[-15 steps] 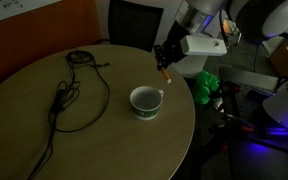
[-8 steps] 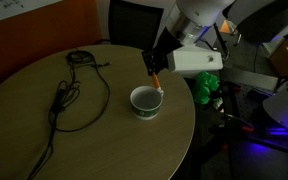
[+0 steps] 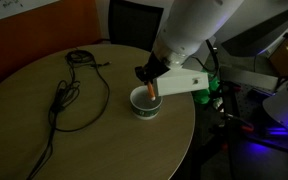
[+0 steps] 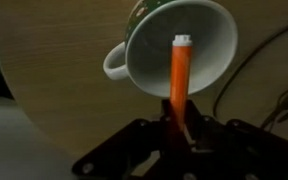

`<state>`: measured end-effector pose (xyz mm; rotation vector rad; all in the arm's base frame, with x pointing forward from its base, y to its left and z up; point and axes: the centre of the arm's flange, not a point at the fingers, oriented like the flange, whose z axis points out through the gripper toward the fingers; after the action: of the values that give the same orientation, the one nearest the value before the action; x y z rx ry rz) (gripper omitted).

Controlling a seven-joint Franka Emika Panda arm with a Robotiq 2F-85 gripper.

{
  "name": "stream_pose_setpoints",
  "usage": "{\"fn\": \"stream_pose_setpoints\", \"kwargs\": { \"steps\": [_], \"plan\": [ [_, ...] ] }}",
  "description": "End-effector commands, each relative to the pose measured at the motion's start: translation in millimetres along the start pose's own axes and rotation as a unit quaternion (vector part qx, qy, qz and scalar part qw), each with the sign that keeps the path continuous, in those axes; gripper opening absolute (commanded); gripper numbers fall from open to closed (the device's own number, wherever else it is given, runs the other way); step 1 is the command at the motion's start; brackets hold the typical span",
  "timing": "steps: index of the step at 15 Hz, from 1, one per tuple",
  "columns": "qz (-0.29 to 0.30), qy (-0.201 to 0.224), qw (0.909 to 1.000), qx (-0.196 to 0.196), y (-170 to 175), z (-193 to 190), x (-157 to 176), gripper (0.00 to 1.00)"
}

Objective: Put the marker into the mug.

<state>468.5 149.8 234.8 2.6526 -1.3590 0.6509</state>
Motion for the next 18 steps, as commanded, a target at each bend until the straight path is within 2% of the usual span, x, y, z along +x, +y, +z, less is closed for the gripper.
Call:
{"fn": "stream_pose_setpoints", "kwargs": {
  "steps": [1, 3, 9, 10, 11, 13, 15, 18],
  "plan": [
    [0.011, 0.032, 0.9993, -0.017, -10, 15, -6, 0.05],
    [0.015, 0.044, 0.9986, -0.024, -12, 20, -9, 0.05],
    [0.009, 0.04, 0.9989, -0.024, -15, 26, -16, 0.05],
    [0.01, 0.041, 0.9988, -0.025, -16, 26, -16, 0.22],
    [0.012, 0.04, 0.9988, -0.025, -16, 25, -16, 0.45],
    [0.014, 0.036, 0.999, -0.021, -16, 23, -16, 0.49],
    [0.017, 0.03, 0.9993, -0.015, -15, 20, -14, 0.62],
    [0.031, 0.004, 0.9994, -0.014, -15, 13, -9, 0.85]
  ]
}}
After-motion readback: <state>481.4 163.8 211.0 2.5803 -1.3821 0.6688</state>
